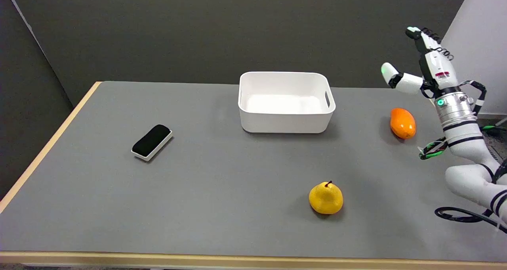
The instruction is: Pick up mango.
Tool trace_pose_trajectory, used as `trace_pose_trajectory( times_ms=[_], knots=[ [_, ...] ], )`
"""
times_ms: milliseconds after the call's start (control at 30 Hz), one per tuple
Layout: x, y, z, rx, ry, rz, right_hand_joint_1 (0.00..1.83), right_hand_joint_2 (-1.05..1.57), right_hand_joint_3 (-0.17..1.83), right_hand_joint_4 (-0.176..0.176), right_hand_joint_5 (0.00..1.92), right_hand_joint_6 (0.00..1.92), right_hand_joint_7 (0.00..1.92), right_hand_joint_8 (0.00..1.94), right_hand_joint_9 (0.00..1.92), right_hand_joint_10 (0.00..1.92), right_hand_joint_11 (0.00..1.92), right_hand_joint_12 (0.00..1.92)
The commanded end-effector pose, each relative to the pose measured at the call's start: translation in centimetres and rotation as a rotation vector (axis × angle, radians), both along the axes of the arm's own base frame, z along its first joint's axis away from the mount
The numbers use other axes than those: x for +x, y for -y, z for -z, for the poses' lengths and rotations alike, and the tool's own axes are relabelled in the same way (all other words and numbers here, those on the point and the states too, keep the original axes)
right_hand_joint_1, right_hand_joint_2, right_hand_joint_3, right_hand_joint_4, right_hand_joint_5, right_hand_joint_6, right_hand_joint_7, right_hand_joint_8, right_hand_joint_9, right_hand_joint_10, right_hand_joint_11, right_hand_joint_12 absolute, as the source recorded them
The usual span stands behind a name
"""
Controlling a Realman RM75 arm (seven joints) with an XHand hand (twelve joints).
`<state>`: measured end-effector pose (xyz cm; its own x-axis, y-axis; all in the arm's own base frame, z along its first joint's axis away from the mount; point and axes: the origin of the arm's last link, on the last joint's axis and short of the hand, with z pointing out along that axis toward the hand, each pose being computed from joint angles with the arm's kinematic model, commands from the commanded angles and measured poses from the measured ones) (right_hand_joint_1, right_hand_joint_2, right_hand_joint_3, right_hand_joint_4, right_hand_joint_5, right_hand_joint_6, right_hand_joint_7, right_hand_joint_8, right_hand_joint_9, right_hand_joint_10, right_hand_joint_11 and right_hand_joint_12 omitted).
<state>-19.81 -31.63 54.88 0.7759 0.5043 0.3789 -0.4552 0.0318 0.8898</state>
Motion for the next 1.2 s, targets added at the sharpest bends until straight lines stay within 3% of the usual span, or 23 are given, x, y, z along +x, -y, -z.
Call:
trace_pose_trajectory(
  times_ms=[33, 133, 200, 600, 733, 1200],
  knots=[
    [-2.0, -4.3, -0.7, -0.447, -0.151, 0.285, 0.48, 0.55, 0.96, -0.176, 0.04, 0.46, 0.04, 0.39, 0.00, 0.44, 0.00, 0.65],
    [-2.8, -4.6, 0.0, -0.482, -0.144, 0.333, 0.35, 0.63, 0.77, -0.176, 0.09, 0.36, 0.09, 0.30, 0.00, 0.46, 0.00, 0.69],
    [-3.7, -4.9, 0.4, -0.506, -0.109, 0.368, 0.30, 0.57, 0.89, -0.176, 0.06, 0.42, 0.06, 0.35, 0.00, 0.44, 0.00, 0.66],
    [-7.8, -3.3, 5.3, -0.509, -0.001, 0.488, 0.29, 0.57, 0.89, -0.176, 0.06, 0.44, 0.05, 0.38, 0.00, 0.40, 0.00, 0.67],
    [-9.2, -3.0, 7.1, -0.516, 0.028, 0.525, 0.32, 0.66, 0.70, -0.176, 0.09, 0.37, 0.08, 0.31, 0.00, 0.40, 0.00, 0.69],
    [-9.4, -1.1, 9.0, -0.499, 0.069, 0.508, 0.31, 0.66, 0.68, -0.176, 0.09, 0.38, 0.07, 0.32, 0.00, 0.33, 0.00, 0.67]
  ],
)
